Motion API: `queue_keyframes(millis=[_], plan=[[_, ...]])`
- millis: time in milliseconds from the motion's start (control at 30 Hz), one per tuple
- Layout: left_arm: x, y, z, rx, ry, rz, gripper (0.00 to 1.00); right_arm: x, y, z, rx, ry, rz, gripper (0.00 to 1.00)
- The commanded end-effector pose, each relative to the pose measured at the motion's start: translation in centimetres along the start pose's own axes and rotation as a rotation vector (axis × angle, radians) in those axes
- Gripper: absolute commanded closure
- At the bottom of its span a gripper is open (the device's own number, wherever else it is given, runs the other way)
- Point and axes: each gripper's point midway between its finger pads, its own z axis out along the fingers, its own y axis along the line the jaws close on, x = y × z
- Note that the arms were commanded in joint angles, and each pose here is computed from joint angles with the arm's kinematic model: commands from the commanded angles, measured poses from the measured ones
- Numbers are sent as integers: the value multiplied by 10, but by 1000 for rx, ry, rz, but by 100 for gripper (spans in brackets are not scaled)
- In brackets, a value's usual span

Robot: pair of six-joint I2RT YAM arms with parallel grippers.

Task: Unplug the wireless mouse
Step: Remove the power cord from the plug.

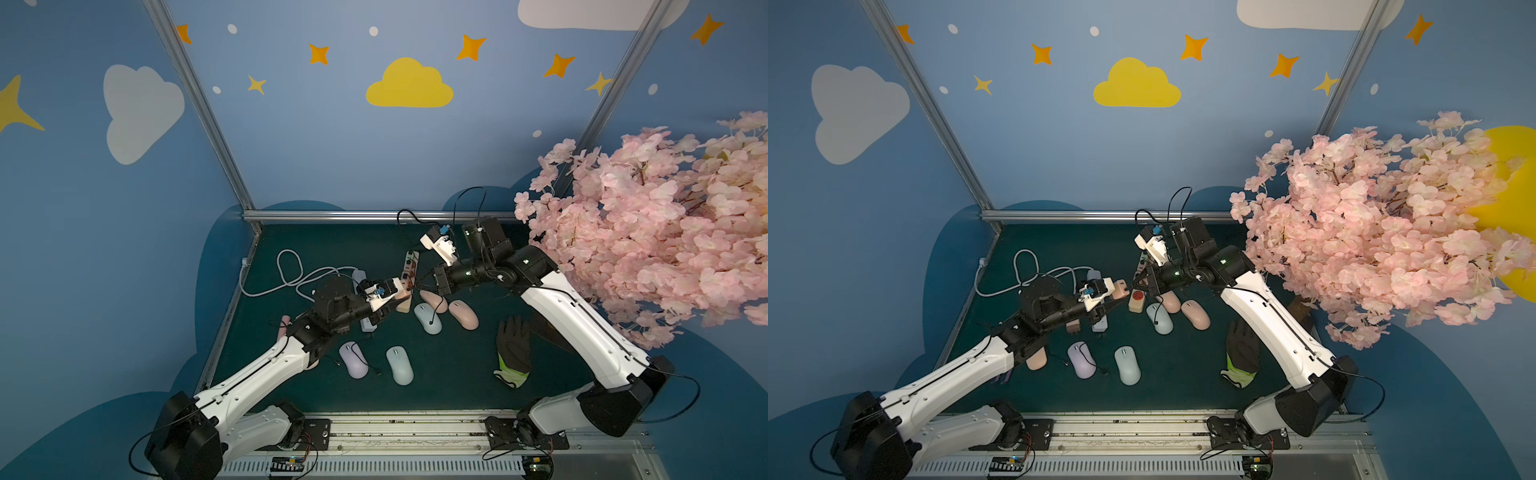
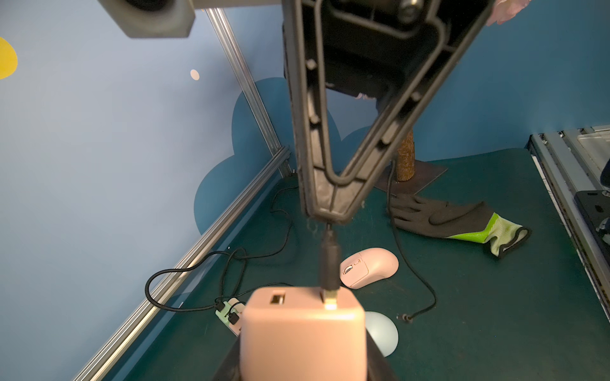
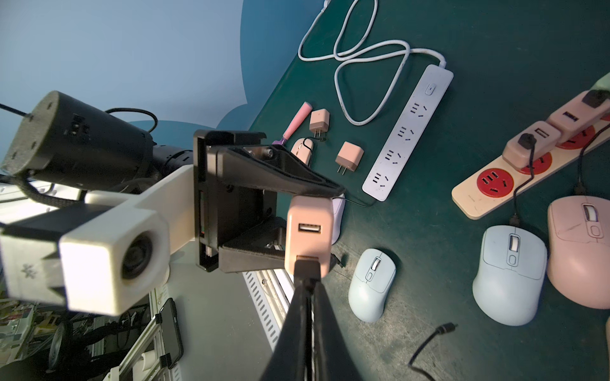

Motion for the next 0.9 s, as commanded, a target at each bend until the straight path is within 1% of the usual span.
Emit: queue_keyframes(millis=[0, 167, 333, 533, 667, 867], plan=[[-7, 4, -2, -13, -27, -3, 96, 6, -4, 8, -19, 35, 18, 90], [-7, 4, -1, -13, -29, -6, 96, 7, -3, 9, -31, 37, 23, 91], [-6, 5, 0, -15, -24, -9, 96, 9, -3, 8, -31, 30, 20, 100], [-1, 4, -1, -16, -13, -11, 96, 5, -4, 9, -28, 14, 20, 100], [6, -1, -2, 11, 10, -7, 96, -1, -5, 8, -24, -13, 21, 100], [18, -3, -8, 41, 44, -8, 97, -8, -5, -2, -37, -38, 22, 100]])
